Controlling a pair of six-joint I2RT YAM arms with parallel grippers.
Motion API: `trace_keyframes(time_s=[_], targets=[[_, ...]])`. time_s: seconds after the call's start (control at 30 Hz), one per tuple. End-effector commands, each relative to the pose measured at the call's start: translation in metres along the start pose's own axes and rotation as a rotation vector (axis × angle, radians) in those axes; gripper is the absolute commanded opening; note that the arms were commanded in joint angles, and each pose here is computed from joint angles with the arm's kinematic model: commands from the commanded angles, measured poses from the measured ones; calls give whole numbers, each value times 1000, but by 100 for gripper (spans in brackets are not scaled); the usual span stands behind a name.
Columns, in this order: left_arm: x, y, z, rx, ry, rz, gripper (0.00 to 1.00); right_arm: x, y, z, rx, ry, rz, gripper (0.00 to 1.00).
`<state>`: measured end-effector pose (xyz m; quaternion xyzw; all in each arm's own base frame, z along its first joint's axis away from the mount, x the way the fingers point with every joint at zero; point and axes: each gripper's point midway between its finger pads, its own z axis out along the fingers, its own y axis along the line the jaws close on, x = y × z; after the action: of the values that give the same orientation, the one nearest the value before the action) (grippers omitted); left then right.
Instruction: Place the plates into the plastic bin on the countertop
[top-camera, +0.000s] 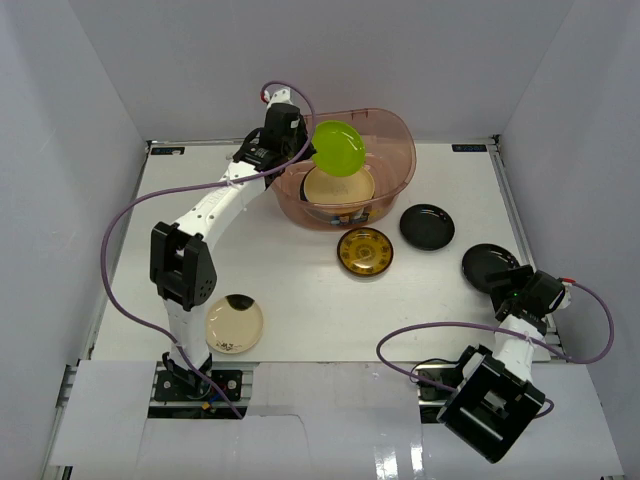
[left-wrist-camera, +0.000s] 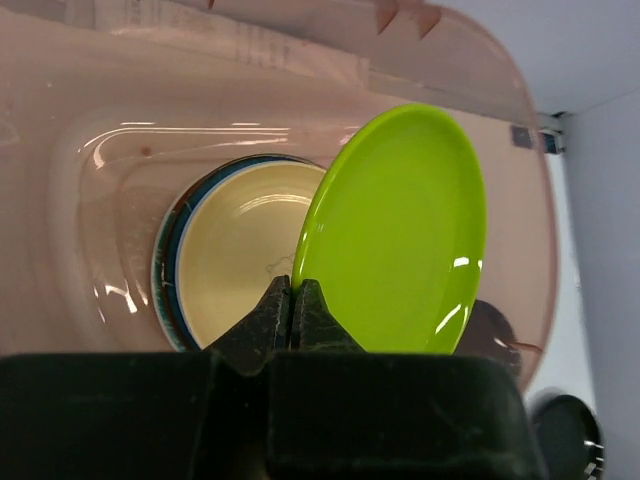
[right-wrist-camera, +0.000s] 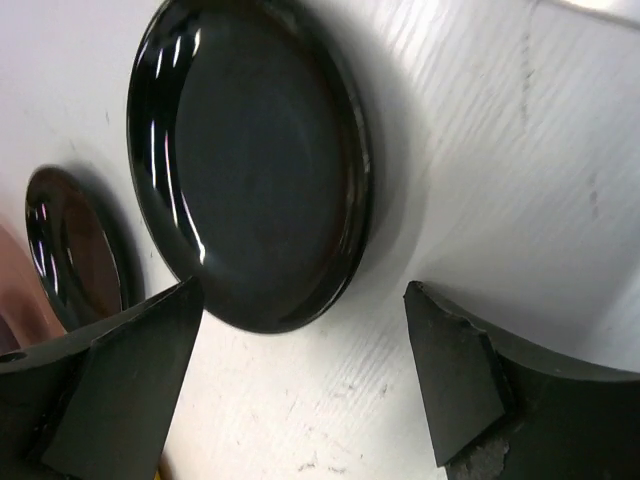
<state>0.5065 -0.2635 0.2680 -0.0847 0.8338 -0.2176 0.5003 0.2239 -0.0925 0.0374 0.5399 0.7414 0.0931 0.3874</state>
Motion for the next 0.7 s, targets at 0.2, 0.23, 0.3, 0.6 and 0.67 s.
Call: trace_keyframes(time_s=[0.2, 0.23, 0.3, 0.6, 0.67], targets=[[48, 37, 41, -102, 145, 76, 25, -3, -1, 25, -90, -53, 252, 76], [50, 39, 43, -105, 152, 78, 31, -2, -1, 26, -97, -50, 267, 67], [52, 44, 45, -112, 157, 83, 42, -2, -2, 28, -101, -60, 293, 42], [-18, -12, -8, 105, 62, 61, 70, -49, 41, -7, -278, -249, 199, 8], [-33, -32, -44, 193, 47, 41, 70, -59, 60, -24, -341, -272, 167, 8]])
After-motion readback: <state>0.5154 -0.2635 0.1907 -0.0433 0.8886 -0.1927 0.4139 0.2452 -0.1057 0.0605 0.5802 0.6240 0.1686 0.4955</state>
